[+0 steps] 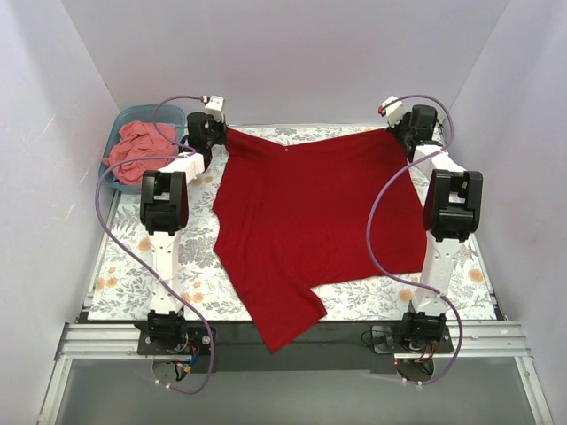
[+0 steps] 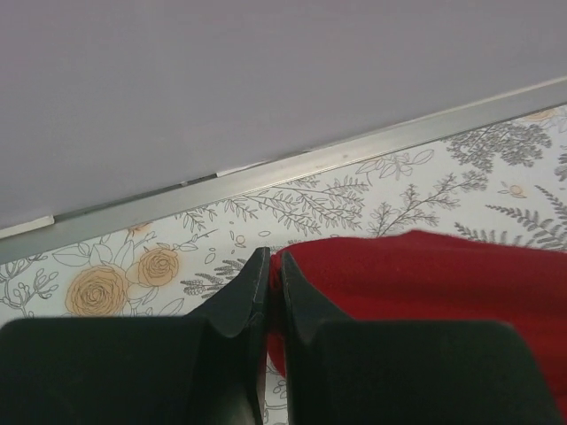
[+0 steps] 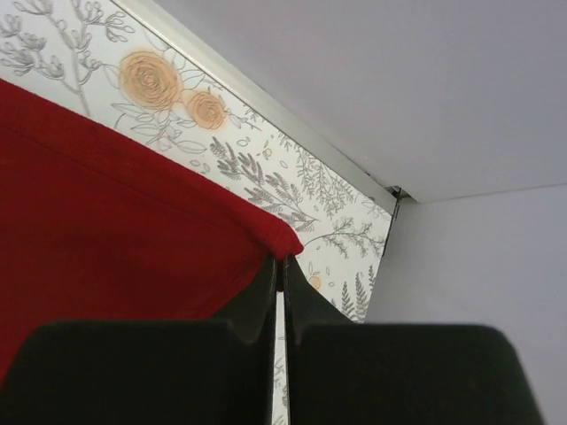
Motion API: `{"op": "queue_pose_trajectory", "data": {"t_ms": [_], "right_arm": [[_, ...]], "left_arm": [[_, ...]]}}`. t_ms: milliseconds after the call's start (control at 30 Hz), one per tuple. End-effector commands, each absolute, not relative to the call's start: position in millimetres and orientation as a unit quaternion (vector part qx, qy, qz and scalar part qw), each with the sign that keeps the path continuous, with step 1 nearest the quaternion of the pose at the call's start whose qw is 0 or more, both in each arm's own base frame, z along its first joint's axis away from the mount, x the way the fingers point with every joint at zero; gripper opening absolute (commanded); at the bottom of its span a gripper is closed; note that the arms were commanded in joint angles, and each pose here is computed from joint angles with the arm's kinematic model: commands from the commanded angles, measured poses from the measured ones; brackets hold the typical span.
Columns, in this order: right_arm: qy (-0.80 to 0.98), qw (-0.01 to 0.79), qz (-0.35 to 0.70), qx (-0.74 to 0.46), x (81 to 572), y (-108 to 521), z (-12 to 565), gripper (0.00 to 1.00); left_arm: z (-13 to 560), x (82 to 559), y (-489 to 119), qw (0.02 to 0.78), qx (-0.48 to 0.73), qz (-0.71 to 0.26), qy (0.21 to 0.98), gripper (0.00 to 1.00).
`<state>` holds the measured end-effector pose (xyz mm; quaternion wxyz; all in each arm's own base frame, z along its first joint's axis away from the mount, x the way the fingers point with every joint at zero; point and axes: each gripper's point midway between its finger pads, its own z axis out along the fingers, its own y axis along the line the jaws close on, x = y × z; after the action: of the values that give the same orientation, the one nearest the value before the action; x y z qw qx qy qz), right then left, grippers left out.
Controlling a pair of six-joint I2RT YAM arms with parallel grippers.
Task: Fold and stack the t-shirts
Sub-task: Fold the tshirt
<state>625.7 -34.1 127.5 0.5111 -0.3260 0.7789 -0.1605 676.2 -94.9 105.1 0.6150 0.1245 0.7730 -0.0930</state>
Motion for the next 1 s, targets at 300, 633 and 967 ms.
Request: {"op": "queue_pose_trajectory", "data": {"t_ms": [300, 633, 967], "right_arm": [[0.757, 0.510, -0.189, -0.361, 632.8, -32.1, 133.5, 0.01], [0.753, 0.505, -0.164, -0.388, 598.0, -35.5, 149.7, 0.01], [0.753, 0.483, -0.130, -0.427, 570.5, -55.9, 137.6, 0.01]], "left_arm": [[144.3, 651.3, -101.7, 0.626, 0.165, -0.073, 0.758, 0.00], [186.4, 558.8, -161.8, 0.580, 0.217, -0.074, 0.782, 0.00], [152.9, 468.9, -181.3, 0.448, 0.207, -0.045, 0.869, 0.00]]}}
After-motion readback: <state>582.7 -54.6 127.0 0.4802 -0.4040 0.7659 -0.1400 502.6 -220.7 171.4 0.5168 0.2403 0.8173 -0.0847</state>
